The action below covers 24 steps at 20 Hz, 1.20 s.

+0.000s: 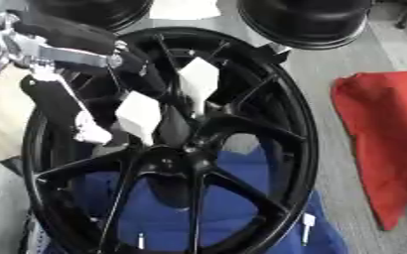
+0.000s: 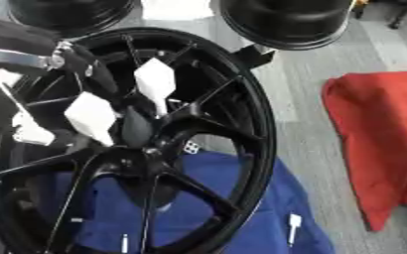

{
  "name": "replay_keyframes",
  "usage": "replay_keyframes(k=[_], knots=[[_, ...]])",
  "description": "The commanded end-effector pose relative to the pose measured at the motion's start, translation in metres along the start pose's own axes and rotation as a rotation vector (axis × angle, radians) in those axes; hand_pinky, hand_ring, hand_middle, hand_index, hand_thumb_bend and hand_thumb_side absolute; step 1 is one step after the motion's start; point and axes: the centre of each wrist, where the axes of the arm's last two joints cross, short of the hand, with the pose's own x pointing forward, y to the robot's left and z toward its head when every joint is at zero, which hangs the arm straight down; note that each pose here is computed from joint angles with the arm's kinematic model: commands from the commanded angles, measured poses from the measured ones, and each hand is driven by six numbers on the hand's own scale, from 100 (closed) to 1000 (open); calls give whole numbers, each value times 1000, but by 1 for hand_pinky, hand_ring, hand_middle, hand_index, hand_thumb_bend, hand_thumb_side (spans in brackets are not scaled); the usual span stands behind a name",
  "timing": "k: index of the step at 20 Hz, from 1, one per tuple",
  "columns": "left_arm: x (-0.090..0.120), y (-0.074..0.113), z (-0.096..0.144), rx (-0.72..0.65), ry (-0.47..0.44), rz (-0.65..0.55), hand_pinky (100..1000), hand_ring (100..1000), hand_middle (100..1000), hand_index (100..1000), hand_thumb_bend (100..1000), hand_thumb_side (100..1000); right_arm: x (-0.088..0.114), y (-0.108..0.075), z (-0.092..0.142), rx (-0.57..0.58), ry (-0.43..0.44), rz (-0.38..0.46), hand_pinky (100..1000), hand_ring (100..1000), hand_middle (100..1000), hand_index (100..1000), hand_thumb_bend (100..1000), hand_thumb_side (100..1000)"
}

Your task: Pull the pin out of the wheel hub.

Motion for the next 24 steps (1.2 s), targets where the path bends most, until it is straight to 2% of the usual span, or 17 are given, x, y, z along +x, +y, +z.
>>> replay_keyframes(k=[1,7,10,13,14,15,16,20,24], knots=[[-1,6,3,19,19,-21,885,906,800,900,289,376,8,-2,-4,-6,-27,-12,531,649,594,647,243,364],[1,7,2,13,-4,-8,859,860,710,847,246,376,7,-2,-3,-26,-26,-19,531,649,594,647,251,367],[2,7,2,4,4,-15,831,783,593,772,235,291,7,-2,-3,-31,-26,-18,532,650,595,647,254,368],[1,4,0,-8,14,-26,809,733,541,729,228,251,7,-2,-4,-39,-29,-19,532,651,595,647,256,370],[0,3,0,-10,15,-25,794,705,514,695,162,211,7,-2,-4,-41,-30,-20,532,651,595,647,259,369],[0,3,0,-9,13,-18,789,692,499,675,121,189,7,-2,-4,-42,-29,-21,532,651,595,648,259,369],[-1,3,-1,-7,9,-9,777,664,467,633,100,126,7,-2,-4,-44,-28,-21,532,651,596,648,262,369],[0,6,1,34,-11,54,710,574,360,485,100,199,6,-3,-3,-50,-24,-22,531,651,596,649,264,370],[4,10,4,87,-32,108,688,537,317,360,100,217,6,-3,-2,-51,-21,-22,532,652,597,649,266,372]])
